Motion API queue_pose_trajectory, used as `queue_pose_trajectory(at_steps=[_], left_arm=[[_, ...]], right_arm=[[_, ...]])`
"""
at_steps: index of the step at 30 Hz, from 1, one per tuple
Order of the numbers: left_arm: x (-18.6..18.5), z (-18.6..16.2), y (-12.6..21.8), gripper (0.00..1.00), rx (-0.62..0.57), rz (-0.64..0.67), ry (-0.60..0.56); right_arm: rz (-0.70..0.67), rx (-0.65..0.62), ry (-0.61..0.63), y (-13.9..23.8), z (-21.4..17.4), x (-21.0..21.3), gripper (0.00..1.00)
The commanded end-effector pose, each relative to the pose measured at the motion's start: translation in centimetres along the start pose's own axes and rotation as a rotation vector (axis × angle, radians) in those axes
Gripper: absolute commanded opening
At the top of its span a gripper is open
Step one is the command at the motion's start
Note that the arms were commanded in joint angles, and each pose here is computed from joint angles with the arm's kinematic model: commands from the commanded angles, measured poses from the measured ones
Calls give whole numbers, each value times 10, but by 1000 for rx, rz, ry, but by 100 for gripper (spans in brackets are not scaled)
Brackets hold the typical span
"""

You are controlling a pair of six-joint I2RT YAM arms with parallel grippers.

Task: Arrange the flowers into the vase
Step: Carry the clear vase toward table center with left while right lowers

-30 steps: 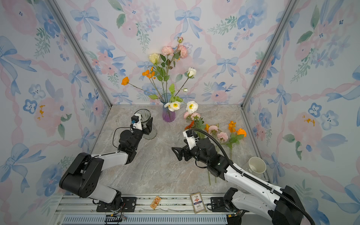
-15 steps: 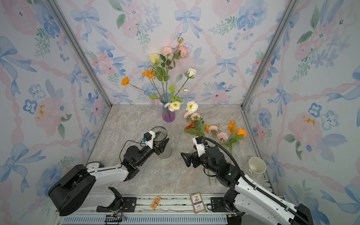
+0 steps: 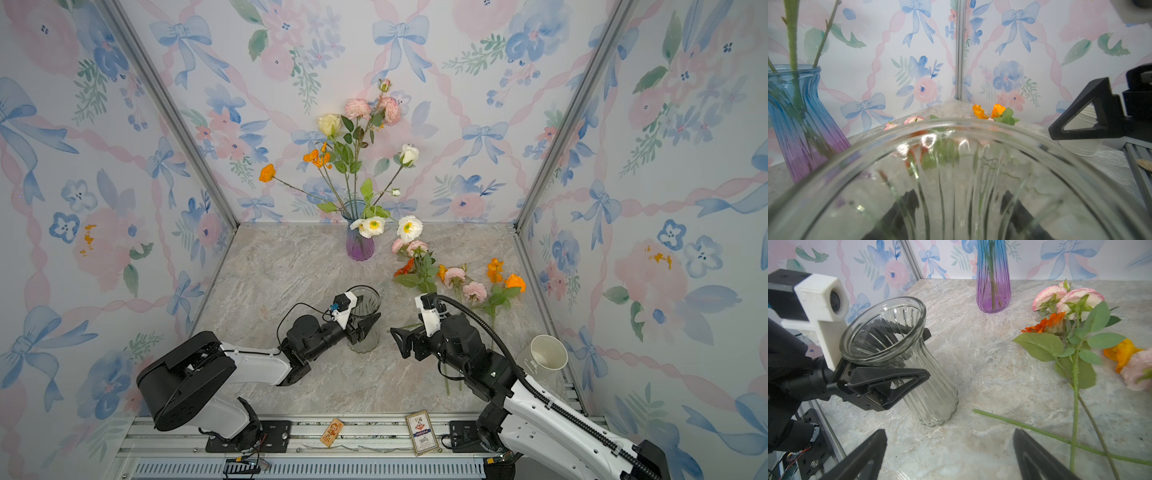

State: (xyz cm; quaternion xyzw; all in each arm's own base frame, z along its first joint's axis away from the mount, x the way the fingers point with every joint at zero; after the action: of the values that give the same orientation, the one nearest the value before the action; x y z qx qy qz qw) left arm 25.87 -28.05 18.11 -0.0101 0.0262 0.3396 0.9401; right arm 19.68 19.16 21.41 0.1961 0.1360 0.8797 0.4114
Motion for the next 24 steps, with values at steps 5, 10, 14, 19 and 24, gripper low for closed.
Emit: queue_pose_trajectory(at_steps=[5,10,14,19,24], left_arm=[[-14,50,-5,48,-215,-69,-24],[-16,46,-5,61,-202,-82,-23],[-17,41,-3,74,-191,-88,-25],[-18,36,1,98,-177,-94,-32],[-18,31,7,98,-163,-92,-34]], right_arm=[[-16,-10,-1,3,7,-2,97],[-15,-4,-1,1,5,-2,97],[-14,-8,-3,2,4,-2,97],[-13,-7,0,1,4,-2,97],[-13,-6,-3,-1,4,-2,97]])
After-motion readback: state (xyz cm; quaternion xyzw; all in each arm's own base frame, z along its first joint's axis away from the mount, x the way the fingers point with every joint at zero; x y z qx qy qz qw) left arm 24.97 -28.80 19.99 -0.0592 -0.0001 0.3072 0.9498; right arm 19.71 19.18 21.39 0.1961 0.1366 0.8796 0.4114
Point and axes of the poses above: each gripper's point midway between its finger pads, its own y axis back along the fingers, its own x axis along the line the jaws close on, z = x × y, the point moved 3 cm from there along y, back along the fingers, and after that the axes turned 3 degrees about y, right-handed, at the moved point
